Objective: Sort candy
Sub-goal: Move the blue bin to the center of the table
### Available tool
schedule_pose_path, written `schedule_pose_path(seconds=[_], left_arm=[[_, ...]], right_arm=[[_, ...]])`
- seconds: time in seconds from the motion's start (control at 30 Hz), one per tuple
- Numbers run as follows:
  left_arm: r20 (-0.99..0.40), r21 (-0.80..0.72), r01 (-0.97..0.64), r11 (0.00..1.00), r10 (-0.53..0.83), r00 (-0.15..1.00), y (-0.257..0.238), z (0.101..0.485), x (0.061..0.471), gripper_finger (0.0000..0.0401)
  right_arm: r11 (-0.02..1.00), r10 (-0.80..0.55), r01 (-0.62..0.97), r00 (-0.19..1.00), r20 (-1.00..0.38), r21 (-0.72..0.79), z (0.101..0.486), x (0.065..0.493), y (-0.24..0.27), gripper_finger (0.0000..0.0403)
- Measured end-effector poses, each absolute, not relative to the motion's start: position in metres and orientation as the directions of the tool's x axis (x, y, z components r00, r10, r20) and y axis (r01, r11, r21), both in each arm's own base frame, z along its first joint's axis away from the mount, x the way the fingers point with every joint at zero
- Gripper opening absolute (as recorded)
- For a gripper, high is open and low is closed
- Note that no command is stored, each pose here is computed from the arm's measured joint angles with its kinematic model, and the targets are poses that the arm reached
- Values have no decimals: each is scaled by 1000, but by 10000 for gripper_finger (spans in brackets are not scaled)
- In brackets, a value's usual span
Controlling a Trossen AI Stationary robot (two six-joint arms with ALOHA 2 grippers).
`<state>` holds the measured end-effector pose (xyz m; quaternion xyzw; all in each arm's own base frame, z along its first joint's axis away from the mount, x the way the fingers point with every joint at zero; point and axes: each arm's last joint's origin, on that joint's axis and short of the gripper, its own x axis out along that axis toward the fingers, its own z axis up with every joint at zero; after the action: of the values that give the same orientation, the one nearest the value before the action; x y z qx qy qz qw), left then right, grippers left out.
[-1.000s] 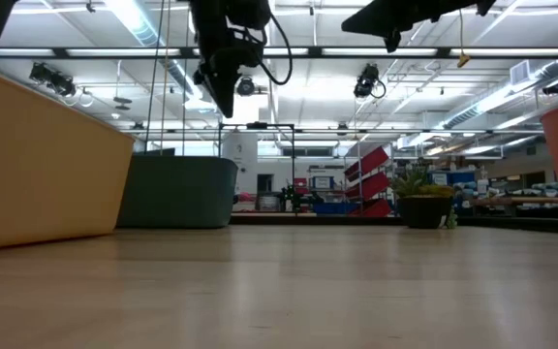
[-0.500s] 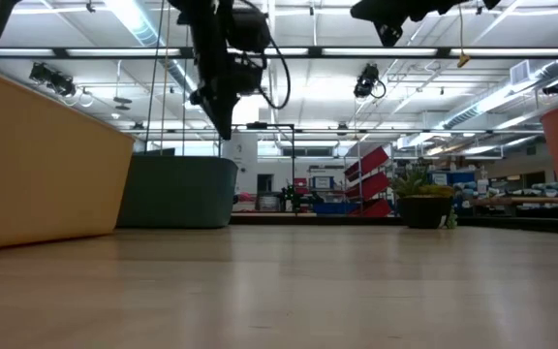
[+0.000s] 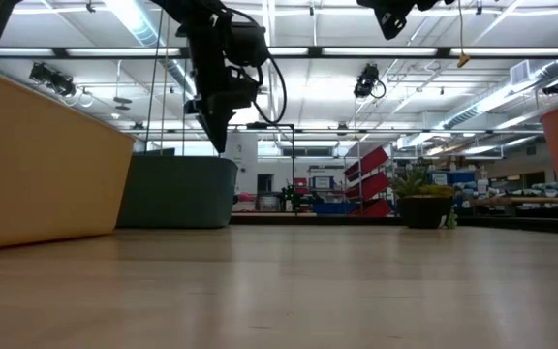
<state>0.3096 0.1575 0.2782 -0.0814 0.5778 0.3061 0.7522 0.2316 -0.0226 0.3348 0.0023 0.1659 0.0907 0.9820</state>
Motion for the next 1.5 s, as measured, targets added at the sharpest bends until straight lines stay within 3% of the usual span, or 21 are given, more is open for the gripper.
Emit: schedule_pose_path(seconds=[0.33, 0.57, 1.5], left_arm=[[-904, 231, -557, 798, 388, 182, 160, 277, 313, 0], [-921, 229, -566, 792, 364, 136, 157, 252, 308, 0], [-958, 65, -408, 911, 172, 232, 101, 242, 328, 0]], right_arm=[[984, 172, -177, 919, -356, 17, 332, 232, -14, 0], [983, 176, -182, 915, -362, 17, 331, 232, -12, 0], [991, 122, -131, 923, -366, -2, 331, 232, -14, 0]])
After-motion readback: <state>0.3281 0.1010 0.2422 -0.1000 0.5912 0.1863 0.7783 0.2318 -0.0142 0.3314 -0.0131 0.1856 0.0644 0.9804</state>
